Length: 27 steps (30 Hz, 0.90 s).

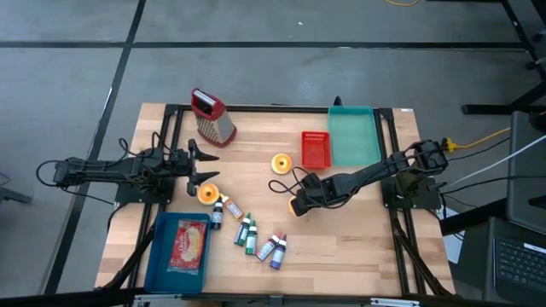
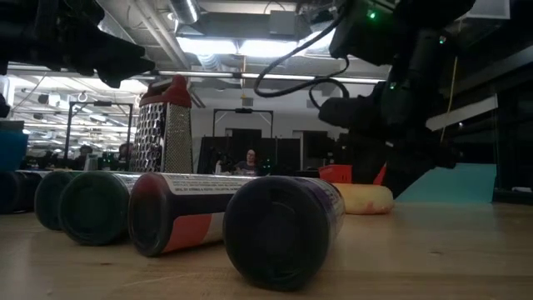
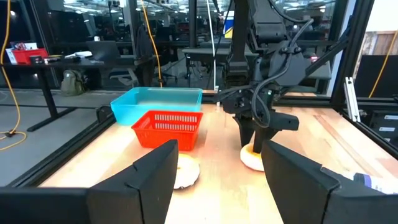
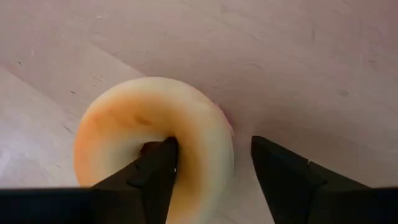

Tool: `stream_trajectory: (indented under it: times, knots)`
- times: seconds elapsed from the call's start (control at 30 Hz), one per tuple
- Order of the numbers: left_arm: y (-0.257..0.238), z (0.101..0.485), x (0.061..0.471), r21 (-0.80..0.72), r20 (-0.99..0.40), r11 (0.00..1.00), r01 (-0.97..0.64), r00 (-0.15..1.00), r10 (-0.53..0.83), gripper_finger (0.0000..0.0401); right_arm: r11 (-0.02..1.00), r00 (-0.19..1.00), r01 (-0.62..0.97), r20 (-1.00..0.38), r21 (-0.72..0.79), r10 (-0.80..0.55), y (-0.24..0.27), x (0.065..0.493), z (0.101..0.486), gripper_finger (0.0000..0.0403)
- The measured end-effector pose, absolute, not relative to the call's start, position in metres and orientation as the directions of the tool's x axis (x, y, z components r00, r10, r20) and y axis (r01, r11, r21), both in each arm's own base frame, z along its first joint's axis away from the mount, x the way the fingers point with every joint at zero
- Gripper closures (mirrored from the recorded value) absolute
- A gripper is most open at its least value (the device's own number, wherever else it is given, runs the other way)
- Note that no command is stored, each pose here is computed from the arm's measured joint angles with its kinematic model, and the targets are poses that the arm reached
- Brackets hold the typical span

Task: Pick & Place Food Item
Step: Put the orange and pink donut into the red bin

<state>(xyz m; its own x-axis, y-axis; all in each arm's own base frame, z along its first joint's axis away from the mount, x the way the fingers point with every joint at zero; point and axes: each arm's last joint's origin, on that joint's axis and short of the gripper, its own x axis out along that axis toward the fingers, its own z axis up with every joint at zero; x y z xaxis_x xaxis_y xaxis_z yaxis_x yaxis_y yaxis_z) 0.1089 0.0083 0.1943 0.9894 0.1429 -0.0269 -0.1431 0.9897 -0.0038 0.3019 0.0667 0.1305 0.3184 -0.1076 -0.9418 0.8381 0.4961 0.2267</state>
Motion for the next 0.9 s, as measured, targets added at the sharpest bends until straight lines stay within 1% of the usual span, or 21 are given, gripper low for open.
stream_trajectory:
  times: [0.1, 0.17, 0.23, 0.37, 0.4, 0.53, 0.67, 0.77, 0.9]
  knots:
    - [0.008, 0.194, 0.109, -0.005, -0.027, 0.990, -0.143, 0.989, 0.143, 0.0173, 0.495, 0.323, 0.838, -0.940, 0.231, -0.107, 0.067, 0.302, 0.131, 0.0209]
    - [0.008, 0.194, 0.109, -0.005, -0.026, 0.990, -0.143, 0.989, 0.143, 0.0173, 0.497, 0.337, 0.833, -0.935, 0.241, -0.111, 0.067, 0.302, 0.134, 0.0233]
    - [0.008, 0.194, 0.109, -0.007, -0.026, 0.990, -0.143, 0.989, 0.143, 0.0173, 0.498, 0.353, 0.829, -0.929, 0.254, -0.113, 0.066, 0.302, 0.138, 0.0270]
    - [0.008, 0.194, 0.109, -0.011, -0.026, 0.990, -0.144, 0.989, 0.143, 0.0173, 0.504, 0.372, 0.820, -0.922, 0.270, -0.111, 0.065, 0.303, 0.140, 0.0372]
    - [0.008, 0.194, 0.109, -0.011, -0.026, 0.990, -0.144, 0.989, 0.143, 0.0173, 0.509, 0.379, 0.815, -0.919, 0.275, -0.110, 0.065, 0.304, 0.141, 0.0385]
    - [0.008, 0.194, 0.109, -0.011, -0.026, 0.990, -0.144, 0.989, 0.143, 0.0173, 0.513, 0.417, 0.800, -0.903, 0.312, -0.101, 0.066, 0.308, 0.142, 0.0383]
    - [0.008, 0.194, 0.109, -0.011, -0.026, 0.990, -0.144, 0.989, 0.143, 0.0173, 0.538, 0.452, 0.774, -0.887, 0.335, -0.097, 0.066, 0.314, 0.153, 0.0395]
    - [0.008, 0.194, 0.109, -0.011, -0.026, 0.990, -0.144, 0.989, 0.143, 0.0173, 0.575, 0.507, 0.734, -0.855, 0.361, -0.112, 0.066, 0.322, 0.172, 0.0395]
    - [0.008, 0.194, 0.109, -0.011, -0.028, 0.990, -0.144, 0.989, 0.143, 0.0173, 0.622, 0.565, 0.704, -0.802, 0.344, -0.196, 0.059, 0.328, 0.205, 0.0395]
